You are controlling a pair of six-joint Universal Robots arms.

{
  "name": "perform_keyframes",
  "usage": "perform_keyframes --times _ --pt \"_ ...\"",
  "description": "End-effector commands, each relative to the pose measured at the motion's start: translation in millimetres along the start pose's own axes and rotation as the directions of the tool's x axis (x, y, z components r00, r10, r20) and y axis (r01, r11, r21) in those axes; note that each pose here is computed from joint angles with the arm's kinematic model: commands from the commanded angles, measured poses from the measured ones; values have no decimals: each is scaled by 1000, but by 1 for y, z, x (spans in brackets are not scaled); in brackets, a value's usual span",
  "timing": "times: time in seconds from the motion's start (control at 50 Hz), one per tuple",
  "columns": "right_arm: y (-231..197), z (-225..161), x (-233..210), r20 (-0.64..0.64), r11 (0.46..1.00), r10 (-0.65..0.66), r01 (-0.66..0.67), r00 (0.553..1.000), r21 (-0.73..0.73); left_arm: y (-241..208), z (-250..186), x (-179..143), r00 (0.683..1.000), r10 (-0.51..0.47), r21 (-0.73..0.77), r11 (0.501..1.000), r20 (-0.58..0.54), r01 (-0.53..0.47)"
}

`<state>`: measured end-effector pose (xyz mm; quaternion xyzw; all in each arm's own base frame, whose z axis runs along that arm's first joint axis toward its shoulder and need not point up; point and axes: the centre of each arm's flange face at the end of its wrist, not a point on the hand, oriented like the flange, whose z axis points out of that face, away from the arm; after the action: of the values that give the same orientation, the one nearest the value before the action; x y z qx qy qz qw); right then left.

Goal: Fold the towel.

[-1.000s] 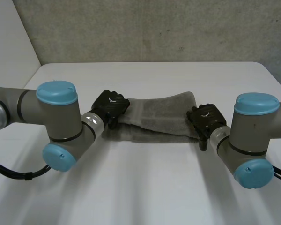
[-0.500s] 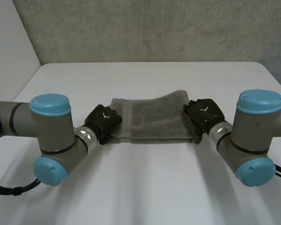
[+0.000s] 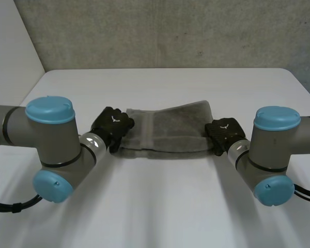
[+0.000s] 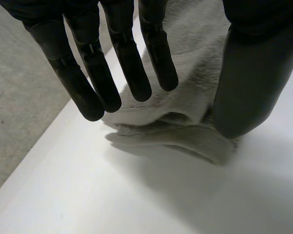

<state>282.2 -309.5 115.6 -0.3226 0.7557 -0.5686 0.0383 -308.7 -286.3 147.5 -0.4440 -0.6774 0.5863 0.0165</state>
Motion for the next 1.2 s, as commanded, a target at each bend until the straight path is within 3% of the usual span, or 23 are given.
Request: perform_keyframes --times 0.02,0.16,0.28,0.34,0.38,0.44,0.48,0.5,0.54,0.56,0.58,0.64,0.72,0.76,0.78,0.8,0.82,0.86,0.88,0.92,1.02,1.2 --pt "-9 -13 21 -58 991 -115 111 992 -71 -14 -7 -13 994 -100 35 994 40 99" --pt "-35 -16 46 -130 957 -289 284 948 -55 -34 -15 -28 979 -196 101 977 64 189" --pt "-70 -14 43 -168 942 -322 332 932 40 -44 -17 -35 971 -224 140 967 78 212" --pt "-98 -16 17 -148 917 -347 368 926 153 -52 -19 -42 964 -249 178 957 92 230" --pt "-120 -21 -25 -99 877 -383 395 919 273 -58 -20 -52 951 -288 214 942 109 260" --pt "-118 -20 -52 -45 854 -420 411 907 317 -58 -20 -56 943 -314 224 933 113 284" --pt "-101 -25 -105 82 807 -519 456 851 375 -59 -20 -62 924 -365 238 913 115 331" --pt "-101 -25 -105 82 807 -519 456 851 376 -59 -20 -62 924 -365 238 913 115 332" --pt "-78 -40 -146 184 757 -615 509 767 411 -58 -20 -66 907 -406 244 896 111 371" --pt "-78 -40 -146 184 756 -616 509 766 411 -58 -20 -66 907 -406 244 896 111 371" --pt "-65 -46 -157 224 741 -648 535 728 406 -58 -20 -66 904 -414 244 892 110 379" --pt "-53 -51 -159 255 744 -656 553 710 374 -56 -19 -66 901 -419 242 891 110 385" --pt "-51 -51 -150 257 780 -616 531 744 332 -57 -19 -66 901 -420 244 890 110 386" --pt "-72 -53 -128 230 850 -504 430 833 305 -56 -18 -64 902 -419 240 890 103 387" --pt "-72 -53 -128 229 850 -503 429 833 305 -56 -18 -64 902 -419 240 890 103 387" --pt "-83 -54 -114 219 888 -423 353 880 295 -57 -16 -61 903 -419 241 890 95 387" --pt "-83 -54 -114 219 888 -422 352 880 295 -57 -16 -61 903 -419 241 890 95 387" --pt "-96 -56 -88 212 948 -239 181 947 263 -60 -16 -58 904 -419 246 888 87 388" --pt "-96 -56 -88 212 948 -238 180 948 263 -60 -15 -58 904 -419 246 888 87 388" --pt "-104 -56 -65 206 972 -64 15 976 233 -63 -14 -50 902 -428 248 881 61 402" --pt "-104 -49 -27 153 971 106 -136 982 196 -71 -9 -37 886 -463 261 858 15 443" --pt "-96 -37 -6 114 972 141 -159 984 174 -67 5 -9 874 -484 226 847 -45 481"
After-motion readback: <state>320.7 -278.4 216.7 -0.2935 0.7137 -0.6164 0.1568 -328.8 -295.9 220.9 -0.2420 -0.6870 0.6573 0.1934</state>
